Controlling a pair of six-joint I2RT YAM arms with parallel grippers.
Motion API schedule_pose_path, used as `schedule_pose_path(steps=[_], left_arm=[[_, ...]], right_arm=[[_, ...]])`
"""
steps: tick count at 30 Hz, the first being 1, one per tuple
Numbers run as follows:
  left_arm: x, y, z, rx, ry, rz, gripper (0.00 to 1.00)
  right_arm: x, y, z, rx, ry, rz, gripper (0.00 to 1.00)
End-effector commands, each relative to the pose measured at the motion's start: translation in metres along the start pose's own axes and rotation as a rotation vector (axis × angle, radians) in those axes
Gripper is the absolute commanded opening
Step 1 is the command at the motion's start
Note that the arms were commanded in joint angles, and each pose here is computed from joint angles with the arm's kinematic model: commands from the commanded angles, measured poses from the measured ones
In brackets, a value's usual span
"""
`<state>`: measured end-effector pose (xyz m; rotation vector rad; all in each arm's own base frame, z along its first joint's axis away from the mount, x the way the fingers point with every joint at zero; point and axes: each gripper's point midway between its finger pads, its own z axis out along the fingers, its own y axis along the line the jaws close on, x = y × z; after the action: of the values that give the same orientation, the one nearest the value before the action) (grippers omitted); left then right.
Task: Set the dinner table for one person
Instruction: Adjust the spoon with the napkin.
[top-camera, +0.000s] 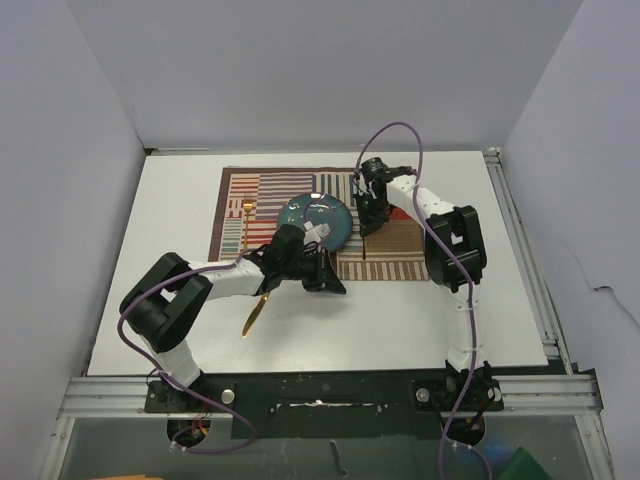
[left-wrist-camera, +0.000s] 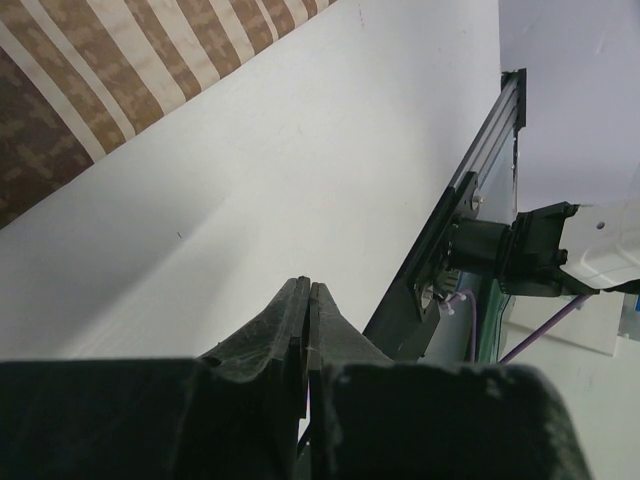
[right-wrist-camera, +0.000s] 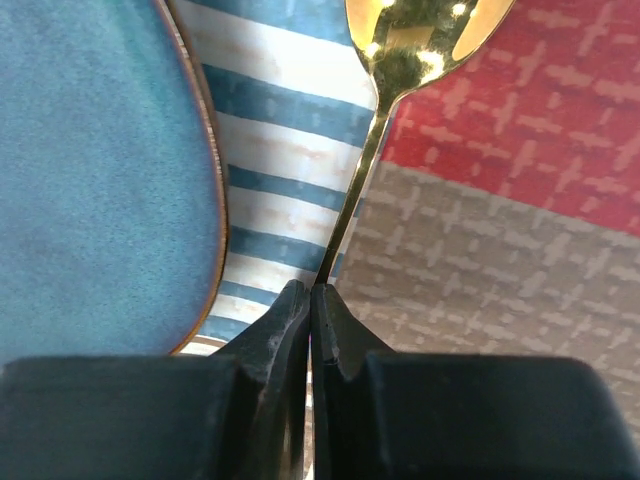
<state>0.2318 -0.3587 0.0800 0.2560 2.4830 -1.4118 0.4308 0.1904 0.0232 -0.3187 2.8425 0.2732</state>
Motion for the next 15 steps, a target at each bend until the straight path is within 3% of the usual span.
schedule_pose_path(steps=[1, 15], left_arm=[[-0.018, -0.022, 0.003, 0.055, -0.045, 0.048, 0.00], [-0.017, -0.023, 0.001, 0.056, -0.048, 0.050, 0.00]], right_arm=[[-0.008, 0.018, 0.000, -0.046, -0.022, 0.000, 0.00], [0.004, 0.014, -0.001, -0.018, -0.011, 0.015, 0.00]])
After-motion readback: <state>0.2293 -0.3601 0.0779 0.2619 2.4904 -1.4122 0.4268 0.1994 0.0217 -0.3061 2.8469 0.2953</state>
